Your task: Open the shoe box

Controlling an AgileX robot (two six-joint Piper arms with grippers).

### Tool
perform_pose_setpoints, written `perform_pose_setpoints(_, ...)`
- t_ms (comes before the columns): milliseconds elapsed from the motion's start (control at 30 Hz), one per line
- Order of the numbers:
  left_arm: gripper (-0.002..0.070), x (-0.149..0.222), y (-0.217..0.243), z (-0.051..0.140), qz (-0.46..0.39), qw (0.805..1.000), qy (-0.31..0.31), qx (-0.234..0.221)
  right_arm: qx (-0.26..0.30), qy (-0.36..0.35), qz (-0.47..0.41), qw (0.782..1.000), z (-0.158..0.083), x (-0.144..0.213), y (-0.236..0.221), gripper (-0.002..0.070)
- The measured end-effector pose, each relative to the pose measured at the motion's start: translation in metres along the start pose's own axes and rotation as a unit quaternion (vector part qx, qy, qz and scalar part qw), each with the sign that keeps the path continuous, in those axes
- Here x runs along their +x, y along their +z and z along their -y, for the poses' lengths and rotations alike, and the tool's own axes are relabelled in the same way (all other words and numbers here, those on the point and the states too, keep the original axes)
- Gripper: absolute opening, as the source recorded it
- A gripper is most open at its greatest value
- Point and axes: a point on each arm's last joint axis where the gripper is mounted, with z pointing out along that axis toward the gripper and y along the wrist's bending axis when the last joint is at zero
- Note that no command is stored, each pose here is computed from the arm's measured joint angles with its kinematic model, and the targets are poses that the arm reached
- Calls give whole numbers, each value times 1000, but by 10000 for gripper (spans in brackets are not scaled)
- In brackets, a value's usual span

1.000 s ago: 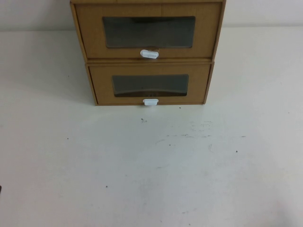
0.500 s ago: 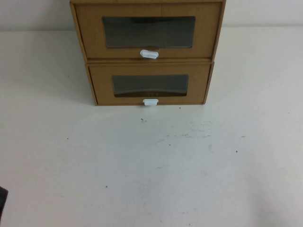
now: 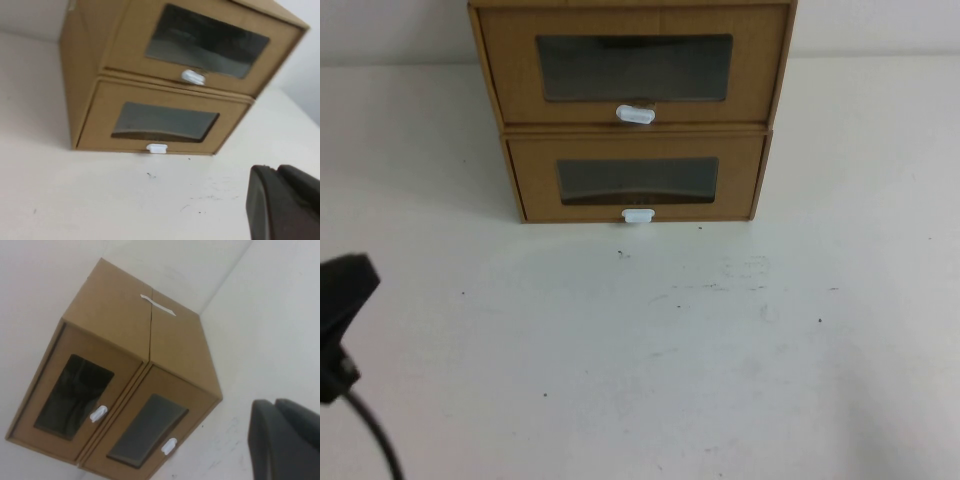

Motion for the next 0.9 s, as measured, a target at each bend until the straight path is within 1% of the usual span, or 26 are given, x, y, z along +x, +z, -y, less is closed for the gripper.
perform_pose_setpoints(100,-6,-34,20,10,-17,998,66,13,3,-31,-1,1000,1,0,0,-18)
perform_pose_setpoints(200,-6,-58,49,14,-35,992,117,13,5,-75,-7,997,1,1,0,-18)
perform_pose_setpoints(300,-6,-77,86,16,-61,989,137,13,6,-105,-11,994,1,2,0,-18)
perform_pose_setpoints(367,-6,-95,105,19,-61,987,149,16,5,-119,-15,993,1,3,0,-18)
perform_pose_setpoints(467,-6,-131,123,27,-37,985,167,21,5,-128,-18,992,1,3,0,-18)
perform_pose_setpoints(533,-6,-159,132,28,-16,987,161,20,5,-131,-19,991,1,3,0,-18)
perform_pose_setpoints(633,-6,-203,138,19,-10,990,135,26,6,-133,-19,991,1,3,0,-18)
perform_pose_setpoints(667,-6,-211,142,13,-29,990,129,40,6,-135,-19,991,2,3,0,-18)
perform_pose_setpoints(733,-6,-217,150,2,-84,983,137,89,6,-136,-19,991,2,3,0,-18)
perform_pose_setpoints(800,-6,-220,162,-12,-116,967,165,154,6,-137,-20,990,2,3,0,-18)
perform_pose_setpoints(867,-6,-222,175,-24,-118,958,182,185,6,-137,-21,990,2,4,0,-18)
perform_pose_setpoints(900,-6,-223,179,-29,-115,956,189,191,6,-138,-22,990,2,4,0,-18)
